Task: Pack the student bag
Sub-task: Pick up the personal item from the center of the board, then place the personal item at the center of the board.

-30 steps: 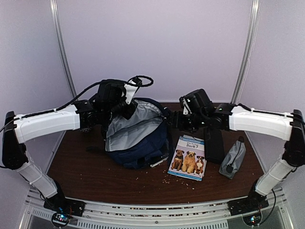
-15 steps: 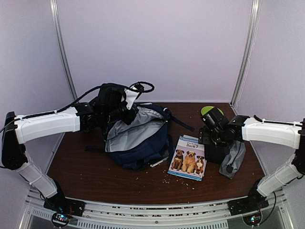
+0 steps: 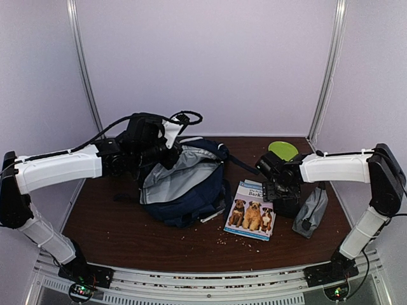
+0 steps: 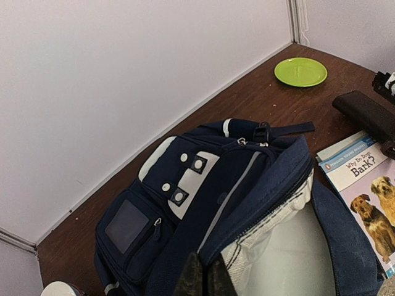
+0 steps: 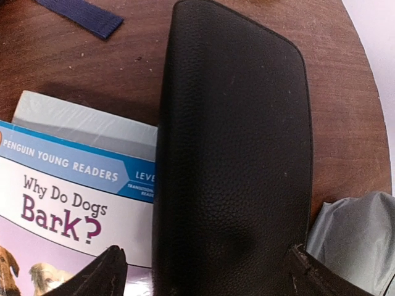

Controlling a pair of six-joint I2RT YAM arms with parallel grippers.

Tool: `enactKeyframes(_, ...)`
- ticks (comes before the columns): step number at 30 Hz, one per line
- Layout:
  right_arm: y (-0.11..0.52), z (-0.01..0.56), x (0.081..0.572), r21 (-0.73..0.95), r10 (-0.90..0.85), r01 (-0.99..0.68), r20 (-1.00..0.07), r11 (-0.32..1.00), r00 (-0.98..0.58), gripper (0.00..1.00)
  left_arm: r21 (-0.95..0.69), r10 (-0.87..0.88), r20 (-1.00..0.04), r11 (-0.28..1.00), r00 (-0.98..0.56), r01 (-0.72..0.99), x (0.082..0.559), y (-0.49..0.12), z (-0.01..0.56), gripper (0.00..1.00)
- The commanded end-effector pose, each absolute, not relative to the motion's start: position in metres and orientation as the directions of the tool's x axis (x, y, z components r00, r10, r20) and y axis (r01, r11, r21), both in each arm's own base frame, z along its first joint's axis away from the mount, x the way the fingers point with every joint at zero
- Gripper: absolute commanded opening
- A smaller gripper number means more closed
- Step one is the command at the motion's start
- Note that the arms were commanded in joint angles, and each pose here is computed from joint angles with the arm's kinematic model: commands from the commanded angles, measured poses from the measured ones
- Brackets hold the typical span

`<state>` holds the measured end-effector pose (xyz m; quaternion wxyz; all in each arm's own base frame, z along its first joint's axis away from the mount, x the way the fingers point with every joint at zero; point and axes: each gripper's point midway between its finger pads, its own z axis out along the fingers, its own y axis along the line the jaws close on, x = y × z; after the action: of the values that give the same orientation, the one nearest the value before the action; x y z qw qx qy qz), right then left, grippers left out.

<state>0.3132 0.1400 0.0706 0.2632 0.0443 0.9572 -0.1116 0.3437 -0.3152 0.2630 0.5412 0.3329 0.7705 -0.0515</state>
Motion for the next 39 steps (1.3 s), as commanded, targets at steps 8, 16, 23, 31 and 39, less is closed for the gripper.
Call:
enactKeyframes(8, 0.123, 0.037, 0.299, -0.184, 0.066, 0.165, -0.450, 0.969, -0.891, 0.56, 0.237, 0.360, -0.925, 0.796, -0.121, 0.556, 0.342, -0.317, 0.304, 0.00)
enactKeyframes(16, 0.128, 0.079, 0.303, -0.105, 0.090, 0.169, -0.526, 0.980, -0.846, 0.18, 0.246, 0.365, -0.924, 0.795, -0.114, 0.554, 0.342, -0.316, 0.305, 0.00)
enactKeyframes(23, 0.156, 0.146, 0.295, 0.005, 0.067, 0.080, -0.590, 0.997, -0.805, 0.00, 0.247, 0.364, -0.925, 0.795, -0.111, 0.554, 0.341, -0.317, 0.307, 0.00)
enactKeyframes(31, 0.232, 0.196, 0.274, 0.344, 0.130, -0.103, -0.592, 0.933, -0.795, 0.00, 0.254, 0.368, -0.924, 0.796, -0.107, 0.549, 0.340, -0.316, 0.308, 0.00)
enactKeyframes(39, 0.243, 0.174, 0.269, 0.418, 0.175, -0.081, -0.539, 0.905, -0.824, 0.00, 0.258, 0.377, -0.920, 0.791, -0.110, 0.556, 0.339, -0.319, 0.304, 0.00)
